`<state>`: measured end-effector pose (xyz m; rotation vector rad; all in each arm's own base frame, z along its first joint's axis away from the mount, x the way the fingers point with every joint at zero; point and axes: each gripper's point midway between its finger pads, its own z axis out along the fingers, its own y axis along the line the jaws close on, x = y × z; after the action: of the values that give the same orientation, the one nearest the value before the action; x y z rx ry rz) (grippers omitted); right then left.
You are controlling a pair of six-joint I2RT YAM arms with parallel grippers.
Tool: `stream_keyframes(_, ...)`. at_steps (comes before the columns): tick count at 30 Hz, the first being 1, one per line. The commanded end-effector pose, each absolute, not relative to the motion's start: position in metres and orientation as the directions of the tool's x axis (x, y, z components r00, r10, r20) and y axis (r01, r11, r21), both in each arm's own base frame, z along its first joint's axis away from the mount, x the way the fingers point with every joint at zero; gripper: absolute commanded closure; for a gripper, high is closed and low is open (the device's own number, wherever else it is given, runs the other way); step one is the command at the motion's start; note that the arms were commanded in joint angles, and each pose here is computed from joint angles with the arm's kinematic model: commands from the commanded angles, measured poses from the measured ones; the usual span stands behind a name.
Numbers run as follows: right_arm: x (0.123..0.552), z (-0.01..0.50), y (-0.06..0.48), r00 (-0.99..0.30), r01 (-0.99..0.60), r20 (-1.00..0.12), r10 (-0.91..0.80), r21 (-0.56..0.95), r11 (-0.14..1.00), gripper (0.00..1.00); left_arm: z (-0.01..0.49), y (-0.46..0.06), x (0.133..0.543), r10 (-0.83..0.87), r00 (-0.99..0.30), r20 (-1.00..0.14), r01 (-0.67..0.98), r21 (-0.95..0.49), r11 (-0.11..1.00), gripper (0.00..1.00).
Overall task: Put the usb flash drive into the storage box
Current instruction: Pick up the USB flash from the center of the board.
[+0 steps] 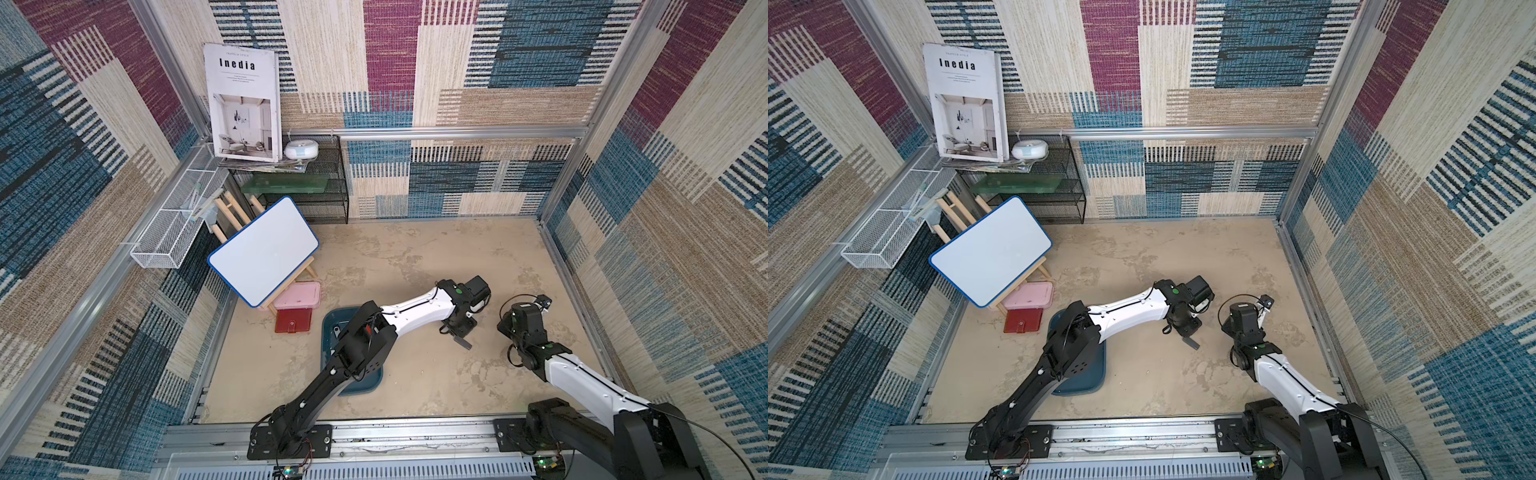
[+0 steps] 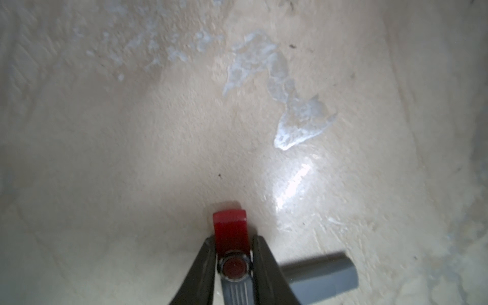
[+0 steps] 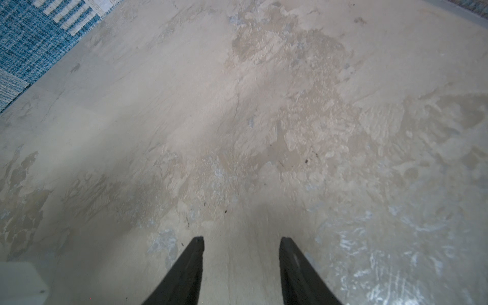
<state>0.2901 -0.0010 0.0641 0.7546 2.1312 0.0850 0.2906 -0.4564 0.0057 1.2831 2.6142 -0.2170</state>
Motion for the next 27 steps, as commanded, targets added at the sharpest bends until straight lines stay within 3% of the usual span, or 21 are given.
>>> stream_keyframes(1,0.293,0.067,0.000,-0.452,0.479,-0.708,0.543,0.320,0.817,0.49,-0.029,-0.426,0.266,0.778,-0.621,-0.090,0.783,-0.033,0.621,0.75)
stream_keyframes(7,0.293,0.067,0.001,-0.452,0.476,-0.707,0.543,0.324,0.818,0.49,0.001,-0.432,0.267,0.750,-0.645,-0.146,0.762,-0.056,0.645,0.80)
stream_keyframes(18,0.292,0.067,0.001,-0.453,0.475,-0.708,0.542,0.323,0.819,0.48,0.106,-0.430,0.285,0.642,-0.683,-0.348,0.694,-0.035,0.719,0.85)
stream_keyframes(22,0.293,0.068,0.001,-0.454,0.472,-0.707,0.542,0.325,0.819,0.49,0.143,-0.389,0.281,0.545,-0.738,-0.398,0.595,-0.002,0.804,0.87)
stream_keyframes(27,0.293,0.067,0.003,-0.458,0.468,-0.705,0.542,0.328,0.821,0.49,0.159,-0.298,0.264,0.355,-0.831,-0.428,0.398,-0.013,0.917,0.85)
